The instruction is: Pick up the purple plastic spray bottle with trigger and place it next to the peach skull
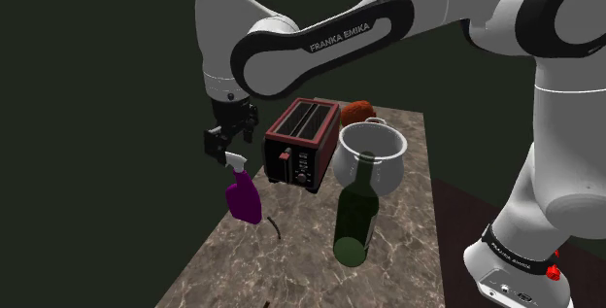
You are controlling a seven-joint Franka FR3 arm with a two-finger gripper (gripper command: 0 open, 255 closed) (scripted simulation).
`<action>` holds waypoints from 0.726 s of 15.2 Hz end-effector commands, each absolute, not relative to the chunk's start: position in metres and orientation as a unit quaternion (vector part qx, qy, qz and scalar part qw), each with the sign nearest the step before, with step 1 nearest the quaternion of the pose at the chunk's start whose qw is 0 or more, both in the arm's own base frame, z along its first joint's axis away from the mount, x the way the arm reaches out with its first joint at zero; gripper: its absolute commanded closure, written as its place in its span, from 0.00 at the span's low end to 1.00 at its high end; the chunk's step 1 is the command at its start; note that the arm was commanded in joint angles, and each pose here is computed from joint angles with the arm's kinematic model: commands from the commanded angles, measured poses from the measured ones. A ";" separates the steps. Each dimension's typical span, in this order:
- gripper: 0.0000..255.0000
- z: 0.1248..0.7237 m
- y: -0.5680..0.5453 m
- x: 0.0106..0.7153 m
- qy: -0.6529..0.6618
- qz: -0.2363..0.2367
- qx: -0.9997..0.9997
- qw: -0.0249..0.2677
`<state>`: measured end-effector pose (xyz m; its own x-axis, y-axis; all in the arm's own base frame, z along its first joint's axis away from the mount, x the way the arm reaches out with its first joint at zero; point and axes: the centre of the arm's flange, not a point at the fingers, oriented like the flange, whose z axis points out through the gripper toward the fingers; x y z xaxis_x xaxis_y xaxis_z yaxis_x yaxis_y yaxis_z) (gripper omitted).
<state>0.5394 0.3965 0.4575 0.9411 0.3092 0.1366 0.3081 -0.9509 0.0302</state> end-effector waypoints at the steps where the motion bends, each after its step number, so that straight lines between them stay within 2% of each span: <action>1: 0.00 0.449 0.400 0.543 0.157 0.071 0.985 0.004; 6: 0.00 0.420 0.401 0.547 0.157 0.071 0.985 0.004; 11: 0.00 0.420 0.401 0.547 0.157 0.071 0.985 0.004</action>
